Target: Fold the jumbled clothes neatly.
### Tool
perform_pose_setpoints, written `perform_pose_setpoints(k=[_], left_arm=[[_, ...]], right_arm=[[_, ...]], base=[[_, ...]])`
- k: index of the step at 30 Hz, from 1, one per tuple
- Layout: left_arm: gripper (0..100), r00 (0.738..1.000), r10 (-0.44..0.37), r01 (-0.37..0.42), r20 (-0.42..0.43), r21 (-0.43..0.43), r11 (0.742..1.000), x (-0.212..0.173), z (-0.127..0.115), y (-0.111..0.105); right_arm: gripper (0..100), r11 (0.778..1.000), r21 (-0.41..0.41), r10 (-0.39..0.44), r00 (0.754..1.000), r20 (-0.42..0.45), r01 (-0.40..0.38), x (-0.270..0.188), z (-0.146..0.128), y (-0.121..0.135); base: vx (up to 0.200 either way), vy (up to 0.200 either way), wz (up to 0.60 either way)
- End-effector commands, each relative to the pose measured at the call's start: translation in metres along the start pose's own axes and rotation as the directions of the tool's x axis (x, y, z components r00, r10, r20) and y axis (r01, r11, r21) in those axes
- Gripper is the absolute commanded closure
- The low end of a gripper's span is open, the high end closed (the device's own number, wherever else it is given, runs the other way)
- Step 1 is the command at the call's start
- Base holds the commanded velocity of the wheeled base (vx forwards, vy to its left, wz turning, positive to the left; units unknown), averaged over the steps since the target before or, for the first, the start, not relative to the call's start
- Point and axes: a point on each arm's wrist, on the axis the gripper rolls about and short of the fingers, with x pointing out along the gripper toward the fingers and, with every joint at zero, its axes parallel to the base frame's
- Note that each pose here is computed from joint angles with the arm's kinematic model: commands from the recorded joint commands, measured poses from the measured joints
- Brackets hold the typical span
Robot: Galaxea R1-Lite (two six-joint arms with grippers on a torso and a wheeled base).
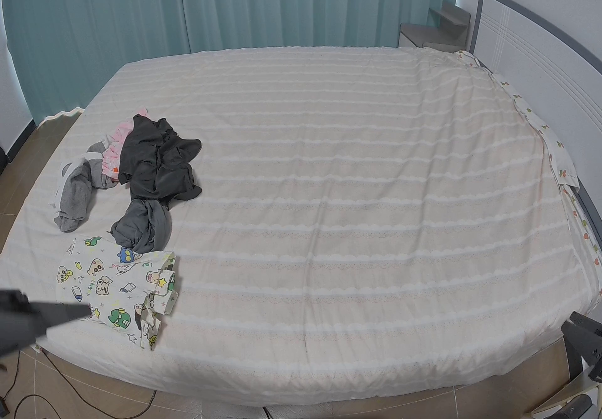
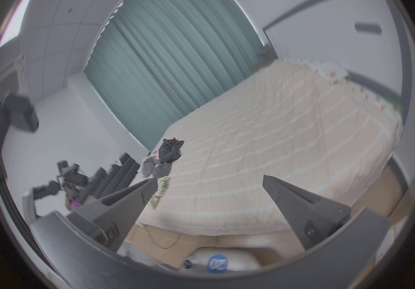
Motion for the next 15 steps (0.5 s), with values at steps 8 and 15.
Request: perform_pose_setpoints(k=[8, 15], left_arm=[[0, 0.986, -0.148, 0.161, -0.072, 0.241, 0.957, -0.027, -0.169, 0.021], [0, 0.853, 0.289, -0.483, 0.435, 0.449, 0.751, -0.027, -0.159, 0.041]], right_arm=[[0, 0.872, -0.434, -0.110, 0.955, 0.275, 0.225, -0.025, -0.063, -0.025], [0, 0.845, -0.424, -0.194, 0.926, 0.324, 0.325, -0.025, -0.062, -0.027]], base=[[0.000, 0.000, 0.00], [0.000, 0.000, 0.00]])
